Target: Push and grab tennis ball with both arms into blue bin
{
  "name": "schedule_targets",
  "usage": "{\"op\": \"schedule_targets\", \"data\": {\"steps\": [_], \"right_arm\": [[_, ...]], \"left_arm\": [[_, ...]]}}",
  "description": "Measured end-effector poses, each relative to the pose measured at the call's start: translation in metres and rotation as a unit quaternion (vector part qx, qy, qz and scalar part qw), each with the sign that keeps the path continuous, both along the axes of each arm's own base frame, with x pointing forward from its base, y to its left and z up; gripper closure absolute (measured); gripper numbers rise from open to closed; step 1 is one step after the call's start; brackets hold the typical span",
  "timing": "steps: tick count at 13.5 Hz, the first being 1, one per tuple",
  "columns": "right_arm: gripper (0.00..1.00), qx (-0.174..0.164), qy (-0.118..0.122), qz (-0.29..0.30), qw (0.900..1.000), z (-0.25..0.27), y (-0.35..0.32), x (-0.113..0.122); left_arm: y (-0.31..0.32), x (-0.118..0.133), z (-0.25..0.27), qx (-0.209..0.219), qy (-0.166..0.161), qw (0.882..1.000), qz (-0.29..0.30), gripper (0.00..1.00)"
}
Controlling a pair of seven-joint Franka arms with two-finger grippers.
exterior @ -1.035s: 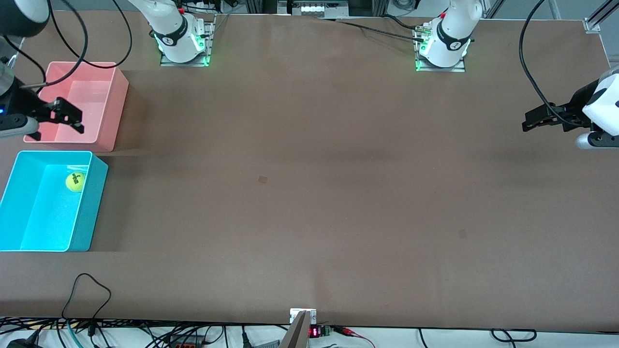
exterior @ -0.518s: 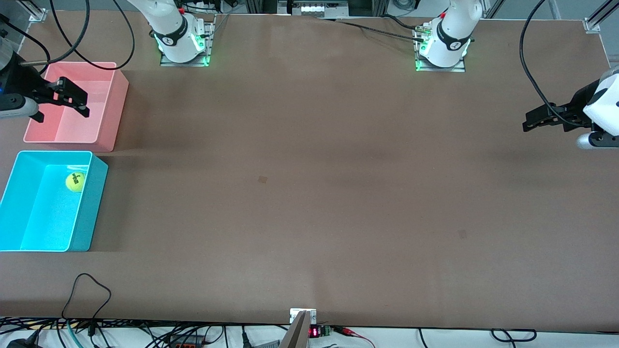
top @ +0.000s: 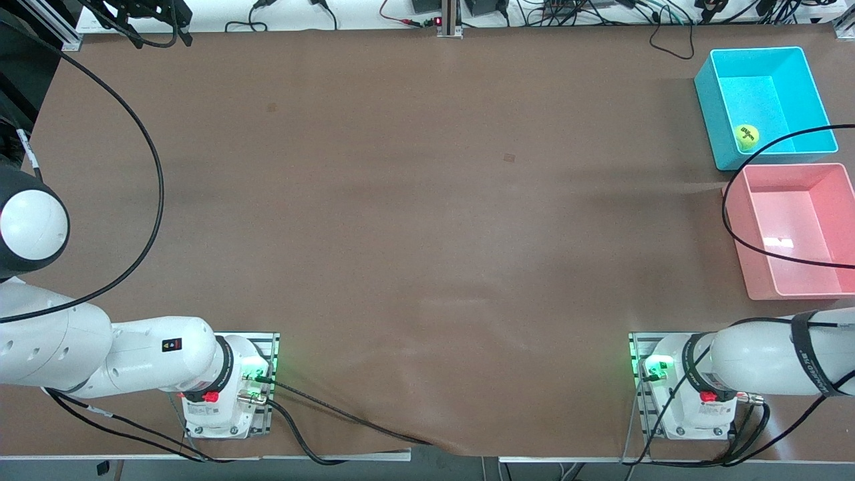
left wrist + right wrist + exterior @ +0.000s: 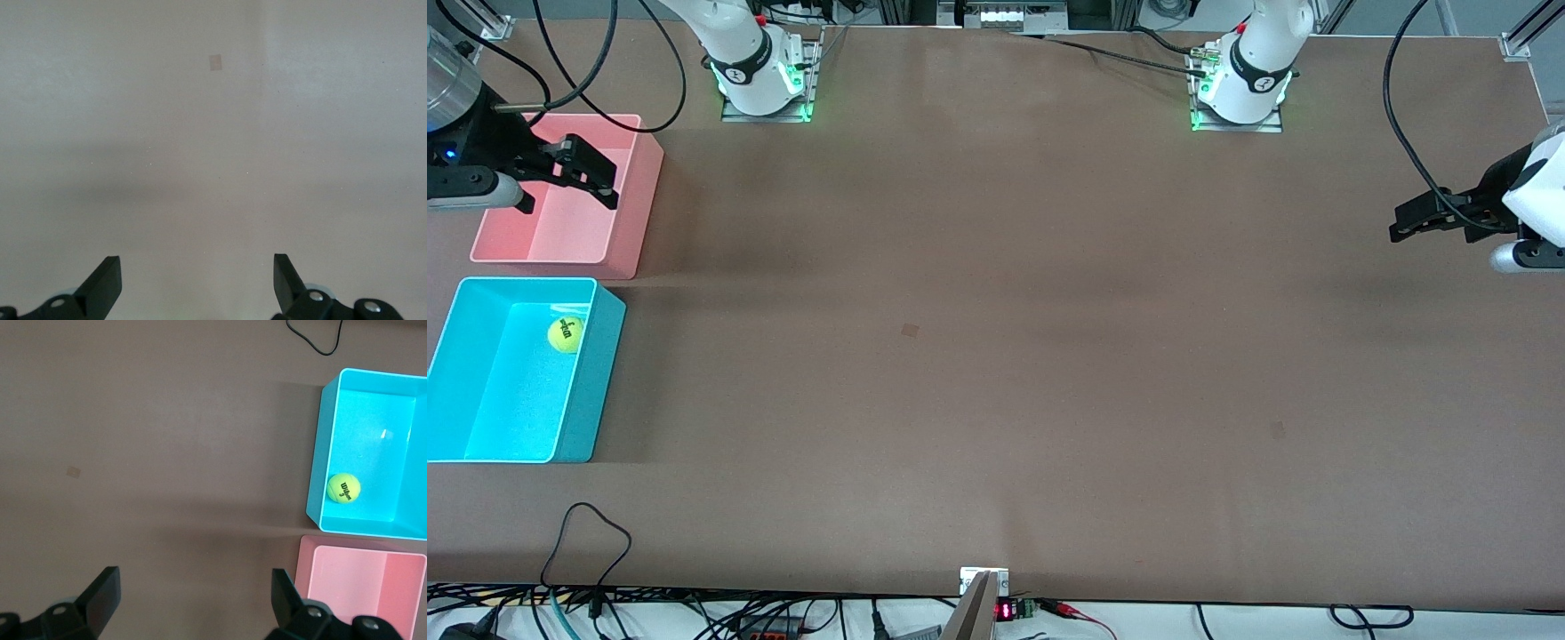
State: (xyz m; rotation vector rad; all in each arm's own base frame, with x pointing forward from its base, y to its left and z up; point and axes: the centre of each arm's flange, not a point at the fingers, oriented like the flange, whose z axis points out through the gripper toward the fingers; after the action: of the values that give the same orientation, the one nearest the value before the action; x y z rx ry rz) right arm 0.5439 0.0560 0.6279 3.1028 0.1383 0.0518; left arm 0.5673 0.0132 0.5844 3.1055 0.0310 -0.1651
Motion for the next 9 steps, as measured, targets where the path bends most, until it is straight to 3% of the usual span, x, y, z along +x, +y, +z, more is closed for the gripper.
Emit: {"op": "schedule_targets", "data": {"steps": [9], "right_arm": [[0.00,-0.003,0.035,-0.006,0.999,-0.039,-0.005,0.021]], "left_arm": [[-0.005,0.001,0.004,-0.001,-0.005,1.000,-0.010,0.00]]}}
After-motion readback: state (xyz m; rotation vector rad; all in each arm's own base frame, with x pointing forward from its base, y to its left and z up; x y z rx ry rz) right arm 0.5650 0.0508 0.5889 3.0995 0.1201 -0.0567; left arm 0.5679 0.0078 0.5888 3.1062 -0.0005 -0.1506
